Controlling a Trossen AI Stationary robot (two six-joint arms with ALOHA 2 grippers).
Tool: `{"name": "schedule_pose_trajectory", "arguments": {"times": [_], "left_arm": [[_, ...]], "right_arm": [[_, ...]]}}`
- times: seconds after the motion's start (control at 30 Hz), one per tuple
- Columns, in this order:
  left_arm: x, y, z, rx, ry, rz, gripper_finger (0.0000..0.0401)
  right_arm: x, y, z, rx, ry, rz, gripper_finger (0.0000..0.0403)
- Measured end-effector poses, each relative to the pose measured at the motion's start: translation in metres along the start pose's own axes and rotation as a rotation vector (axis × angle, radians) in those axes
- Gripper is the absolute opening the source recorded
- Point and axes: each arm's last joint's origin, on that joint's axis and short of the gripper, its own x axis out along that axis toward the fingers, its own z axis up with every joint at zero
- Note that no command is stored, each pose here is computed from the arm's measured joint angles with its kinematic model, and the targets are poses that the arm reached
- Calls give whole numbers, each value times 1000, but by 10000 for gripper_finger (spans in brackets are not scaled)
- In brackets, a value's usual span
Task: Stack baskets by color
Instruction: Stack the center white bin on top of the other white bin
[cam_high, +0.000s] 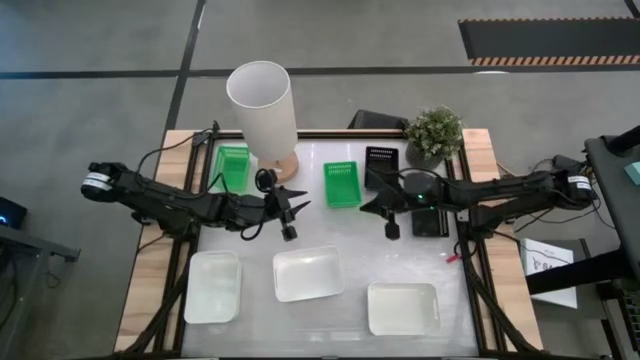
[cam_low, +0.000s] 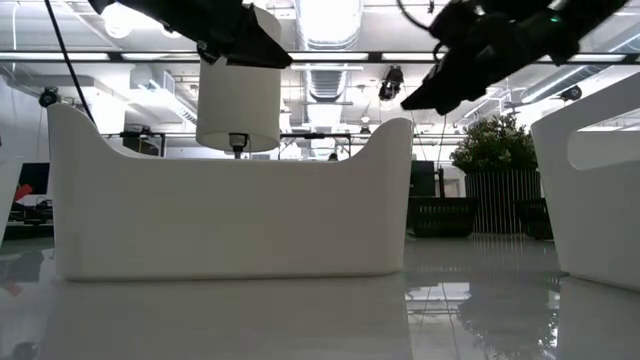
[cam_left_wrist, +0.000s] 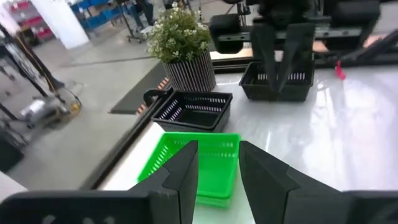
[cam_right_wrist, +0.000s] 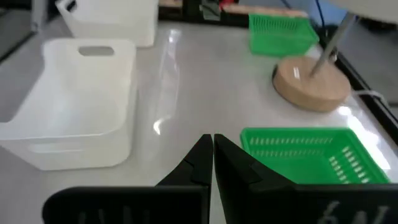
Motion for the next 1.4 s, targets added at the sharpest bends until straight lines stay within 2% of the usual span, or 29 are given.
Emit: {"name": "schedule_pose_trajectory", "arguments": {"times": [0.13, 0.33, 0.7, 0.83, 1.17, 1.4], "left_arm": [[-3, -6, 0, -115, -2, -48, 99], [-17, -28, 1, -185, 2, -257, 99], [-52, -66, 0, -359, 43, -447, 99], [-59, -76, -3, -394, 60, -478, 99], [-38, -109, -21, -294, 152, -452, 99], [-20, -117, -30, -167, 287, -375, 99]], "right_arm": [[-10, 4, -8, 3, -68, 1, 9], [-21, 7, -16, -21, -88, 0, 9], [-21, 7, -16, -70, -86, -1, 9], [-20, 7, -16, -72, -84, -1, 9], [-20, 7, -16, -83, -85, -1, 9], [-20, 7, -16, -87, -84, 0, 9]]}}
